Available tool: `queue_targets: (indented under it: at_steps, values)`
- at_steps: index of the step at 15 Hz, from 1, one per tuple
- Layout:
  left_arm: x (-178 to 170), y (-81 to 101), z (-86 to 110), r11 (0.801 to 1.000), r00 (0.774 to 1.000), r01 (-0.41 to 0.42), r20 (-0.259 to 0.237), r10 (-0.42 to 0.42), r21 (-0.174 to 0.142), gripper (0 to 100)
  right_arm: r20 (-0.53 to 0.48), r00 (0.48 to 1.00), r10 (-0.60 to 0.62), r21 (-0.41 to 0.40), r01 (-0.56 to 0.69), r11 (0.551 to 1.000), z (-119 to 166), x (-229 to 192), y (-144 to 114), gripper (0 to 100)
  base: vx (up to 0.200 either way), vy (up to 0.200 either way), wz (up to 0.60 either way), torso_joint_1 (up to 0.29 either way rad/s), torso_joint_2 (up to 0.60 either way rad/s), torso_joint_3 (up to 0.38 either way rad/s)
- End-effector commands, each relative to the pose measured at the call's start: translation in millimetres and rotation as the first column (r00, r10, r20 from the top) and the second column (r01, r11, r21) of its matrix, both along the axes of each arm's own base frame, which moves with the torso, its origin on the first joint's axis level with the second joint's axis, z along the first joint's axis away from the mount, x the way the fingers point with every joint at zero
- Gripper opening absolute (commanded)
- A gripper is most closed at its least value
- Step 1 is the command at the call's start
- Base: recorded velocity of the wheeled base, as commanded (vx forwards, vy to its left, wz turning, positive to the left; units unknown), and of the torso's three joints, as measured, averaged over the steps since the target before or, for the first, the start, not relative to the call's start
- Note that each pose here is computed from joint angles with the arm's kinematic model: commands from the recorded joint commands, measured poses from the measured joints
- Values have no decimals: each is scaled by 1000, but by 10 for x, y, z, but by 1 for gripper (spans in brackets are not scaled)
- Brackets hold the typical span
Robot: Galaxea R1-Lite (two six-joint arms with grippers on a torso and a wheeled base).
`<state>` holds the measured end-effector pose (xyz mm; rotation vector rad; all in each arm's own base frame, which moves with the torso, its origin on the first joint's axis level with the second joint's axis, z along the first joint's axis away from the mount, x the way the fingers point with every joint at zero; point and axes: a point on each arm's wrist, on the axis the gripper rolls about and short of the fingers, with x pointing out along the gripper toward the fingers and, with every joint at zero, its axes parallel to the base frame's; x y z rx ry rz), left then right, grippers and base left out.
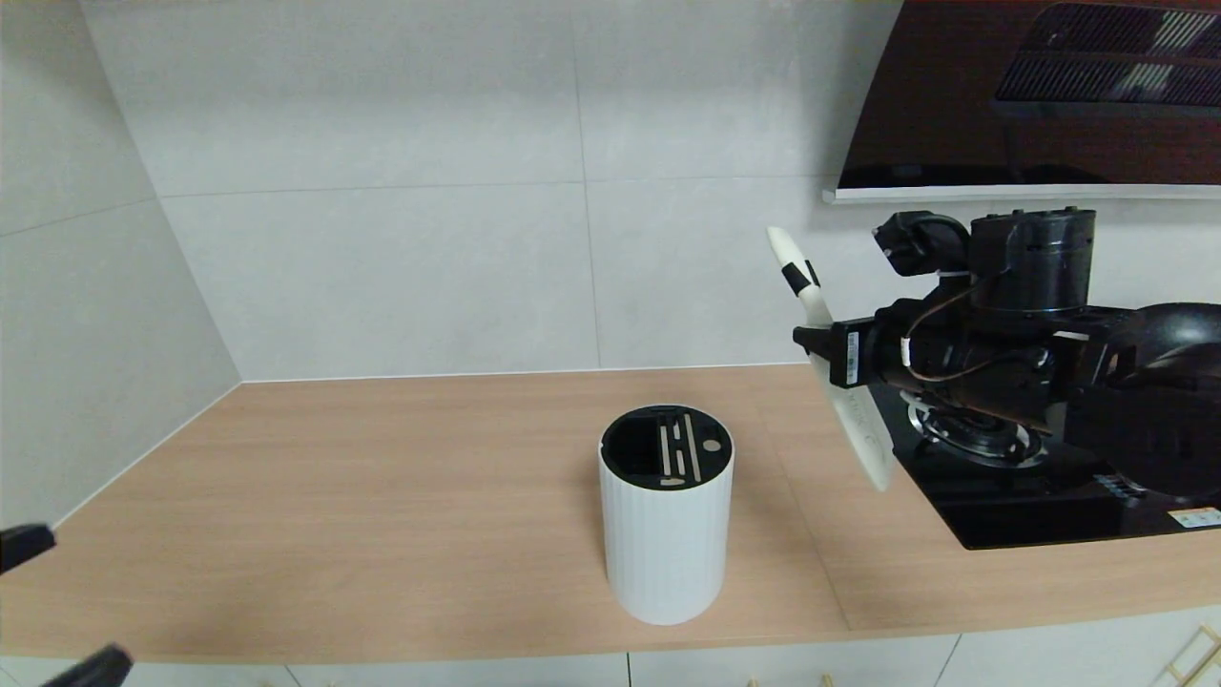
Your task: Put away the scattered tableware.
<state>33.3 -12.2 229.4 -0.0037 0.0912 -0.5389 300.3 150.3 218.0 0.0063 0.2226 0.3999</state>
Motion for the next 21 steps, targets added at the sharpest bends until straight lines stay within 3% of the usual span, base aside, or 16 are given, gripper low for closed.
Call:
queue_targets:
  at_steps: [1, 3, 4, 6, 7, 10, 11, 15, 17, 18, 19, 21]
  values:
    - [1072, -226, 205, 985, 975, 166, -143, -170, -43, 100, 27, 999, 25, 14, -26, 1000, 107, -109, 61, 0, 0, 0, 0, 0, 0, 0]
    - [1597, -482, 195, 968, 962, 236, -122, -246, -85, 100, 34, 999, 35, 21, -35, 999, 143, -205, 143, 0, 0, 0, 0, 0, 0, 0]
    - [1770, -614, 162, 956, 951, 263, -133, -280, -131, 100, 33, 999, 30, 18, -31, 999, 134, -233, 185, 0, 0, 0, 0, 0, 0, 0]
    - [1942, -890, 39, 916, 915, 312, -181, -362, -252, 100, 31, 999, 45, 12, -45, 999, 120, -287, 281, 0, 0, 0, 0, 0, 0, 0]
    - [2009, -976, -26, 892, 905, 321, -175, -388, -319, 100, 26, 997, 68, 9, -68, 998, 102, -328, 349, 0, 0, 0, 0, 0, 0, 0]
    - [2221, -1149, -141, 824, 890, 331, -137, -435, -460, 100, -12, 995, 95, -16, -95, 995, -27, -399, 508, 0, 0, 0, 0, 0, 0, 0]
    - [2271, -1230, -207, 809, 881, 350, -127, -455, -472, 100, -14, 994, 110, -19, -111, 994, -45, -425, 564, 0, 0, 0, 0, 0, 0, 0]
    - [2322, -1417, -274, 793, 867, 379, -117, -485, -477, 100, -36, 988, 147, -30, -148, 988, -127, -504, 670, 0, 0, 0, 0, 0, 0, 0]
    - [2443, -1599, -347, 821, 903, 302, -131, -409, -484, 100, -30, 987, 155, -30, -156, 987, -140, -543, 720, 0, 0, 0, 0, 0, 0, 0]
    - [2474, -1635, -362, 827, 911, 285, -132, -391, -484, 100, -30, 987, 155, -30, -156, 987, -147, -541, 722, 0, 0, 0, 0, 0, 0, 0]
    - [2514, -1665, -380, 833, 918, 267, -136, -373, -485, 100, -27, 987, 155, -28, -156, 987, -146, -544, 725, 0, 0, 0, 0, 0, 0, 0]
    - [2544, -1747, -464, 835, 911, 253, -169, -376, -489, 100, -2, 985, 170, -16, -170, 985, -173, -582, 752, 0, 0, 0, 0, 0, 0, 0]
